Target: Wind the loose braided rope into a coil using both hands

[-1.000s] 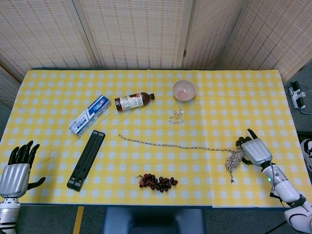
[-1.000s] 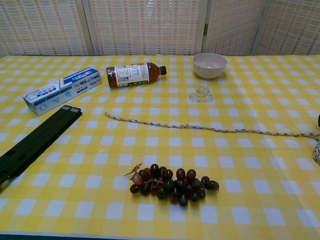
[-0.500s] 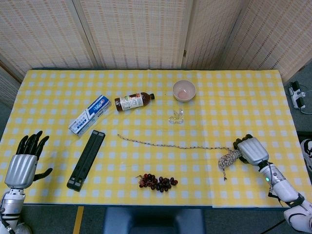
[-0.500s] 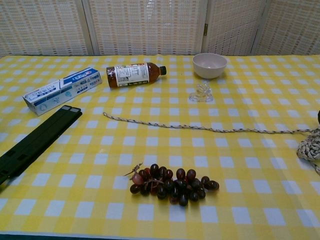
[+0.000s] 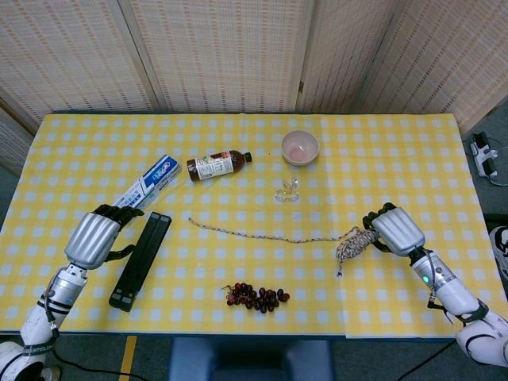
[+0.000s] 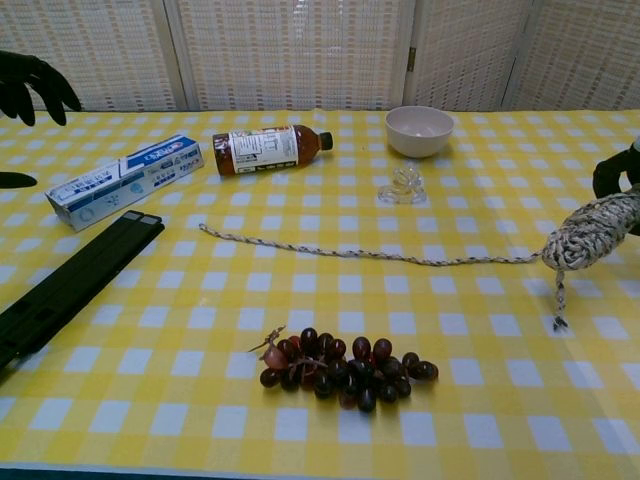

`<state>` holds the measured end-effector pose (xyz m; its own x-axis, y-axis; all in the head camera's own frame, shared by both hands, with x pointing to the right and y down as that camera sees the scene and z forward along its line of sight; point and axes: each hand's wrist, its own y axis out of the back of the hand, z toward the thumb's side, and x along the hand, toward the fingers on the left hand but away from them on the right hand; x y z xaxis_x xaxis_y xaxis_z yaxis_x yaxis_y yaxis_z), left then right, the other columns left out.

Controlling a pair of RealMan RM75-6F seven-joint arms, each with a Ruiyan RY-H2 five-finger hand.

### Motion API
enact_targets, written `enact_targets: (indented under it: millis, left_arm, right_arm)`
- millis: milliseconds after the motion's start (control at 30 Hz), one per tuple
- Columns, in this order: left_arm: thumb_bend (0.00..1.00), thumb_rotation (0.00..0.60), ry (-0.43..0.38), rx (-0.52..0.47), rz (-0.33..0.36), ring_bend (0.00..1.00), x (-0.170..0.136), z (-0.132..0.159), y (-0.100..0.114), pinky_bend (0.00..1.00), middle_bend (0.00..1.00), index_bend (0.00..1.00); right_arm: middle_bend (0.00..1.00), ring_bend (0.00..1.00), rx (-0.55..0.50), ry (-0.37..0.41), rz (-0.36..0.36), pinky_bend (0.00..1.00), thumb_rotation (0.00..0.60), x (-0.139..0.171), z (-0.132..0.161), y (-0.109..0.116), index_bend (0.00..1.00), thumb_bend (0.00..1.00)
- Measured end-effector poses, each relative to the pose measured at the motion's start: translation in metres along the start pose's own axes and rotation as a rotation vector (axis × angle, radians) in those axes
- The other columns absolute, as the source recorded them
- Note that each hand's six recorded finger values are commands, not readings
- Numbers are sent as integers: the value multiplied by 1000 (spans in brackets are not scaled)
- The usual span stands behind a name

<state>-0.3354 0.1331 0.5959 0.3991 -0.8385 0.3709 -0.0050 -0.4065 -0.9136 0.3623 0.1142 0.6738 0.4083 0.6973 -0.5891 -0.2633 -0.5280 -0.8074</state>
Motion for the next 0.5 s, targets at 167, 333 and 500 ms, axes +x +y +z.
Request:
enact_targets:
  millis: [167, 333, 500]
  left_arm:
    - [276, 600, -71, 10, -55, 628, 36, 27, -13, 669, 652, 390]
    - [312, 600, -101, -2, -103, 704, 71, 53, -33, 731, 746, 409]
    - [324, 600, -104, 8, -143, 742, 101, 70, -50, 746, 794, 428]
  right_arm:
    - [523, 544, -16, 12, -2, 343, 600, -8, 4, 10, 717, 468]
    - [525, 544, -44, 7, 10, 343, 600, -13, 4, 11, 723, 467]
    - [525, 544, -41, -6, 16, 343, 600, -15, 1, 13, 724, 468]
